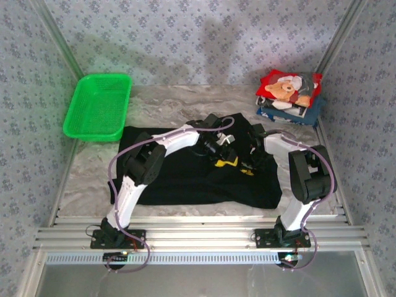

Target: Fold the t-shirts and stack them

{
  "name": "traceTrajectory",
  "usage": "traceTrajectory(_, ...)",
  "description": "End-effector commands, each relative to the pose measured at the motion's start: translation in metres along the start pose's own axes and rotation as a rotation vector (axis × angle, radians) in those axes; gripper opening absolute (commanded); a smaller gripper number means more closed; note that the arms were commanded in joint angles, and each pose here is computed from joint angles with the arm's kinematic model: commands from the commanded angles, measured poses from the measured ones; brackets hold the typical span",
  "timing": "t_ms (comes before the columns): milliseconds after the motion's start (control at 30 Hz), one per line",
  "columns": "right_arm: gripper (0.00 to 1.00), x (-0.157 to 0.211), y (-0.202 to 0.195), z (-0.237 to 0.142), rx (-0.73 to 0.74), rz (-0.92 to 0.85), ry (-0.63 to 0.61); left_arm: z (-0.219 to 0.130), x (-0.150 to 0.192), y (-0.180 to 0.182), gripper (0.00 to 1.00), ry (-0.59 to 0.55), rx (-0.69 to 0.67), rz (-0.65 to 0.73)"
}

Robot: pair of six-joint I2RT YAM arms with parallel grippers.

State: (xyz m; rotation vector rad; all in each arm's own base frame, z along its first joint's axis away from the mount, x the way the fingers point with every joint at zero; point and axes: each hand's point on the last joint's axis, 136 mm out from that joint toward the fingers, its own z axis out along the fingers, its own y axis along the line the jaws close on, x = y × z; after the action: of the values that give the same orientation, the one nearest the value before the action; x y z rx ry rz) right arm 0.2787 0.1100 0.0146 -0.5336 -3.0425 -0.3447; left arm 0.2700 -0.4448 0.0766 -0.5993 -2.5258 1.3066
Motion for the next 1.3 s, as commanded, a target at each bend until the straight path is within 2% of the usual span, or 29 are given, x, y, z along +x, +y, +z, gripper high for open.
traceTrajectory(0, 0.19, 0.002, -0.013, 0.016, 0.073, 0.012, 0.012, 0.007, 0.006, 0.004, 0.52, 0.05, 0.019, -0.03)
traceTrajectory(167, 0.19, 0.003, -0.013, 0.016, 0.072, 0.013, 0.015, 0.009, 0.009, 0.006, 0.45, 0.059, 0.028, -0.028)
traceTrajectory(367, 0.18, 0.005, -0.015, 0.016, 0.078, 0.016, 0.021, -0.008, 0.002, 0.015, 0.17, 0.03, 0.028, -0.044)
traceTrajectory(467, 0.17, 0.004, -0.015, 0.016, 0.082, 0.016, 0.019, -0.025, -0.009, 0.017, 0.09, -0.016, 0.029, -0.045)
traceTrajectory(633, 0.16, 0.008, -0.021, 0.017, 0.108, 0.021, 0.034, -0.035, -0.016, 0.003, 0.08, -0.034, 0.069, -0.023)
traceTrajectory(1067, 0.12, 0.003, -0.02, 0.021, 0.143, 0.008, 0.032, -0.094, -0.036, 0.014, 0.12, -0.162, 0.115, -0.07)
traceTrajectory(1267, 0.11, 0.004, -0.019, 0.022, 0.159, 0.004, 0.042, -0.108, -0.036, 0.012, 0.13, -0.174, 0.132, -0.069)
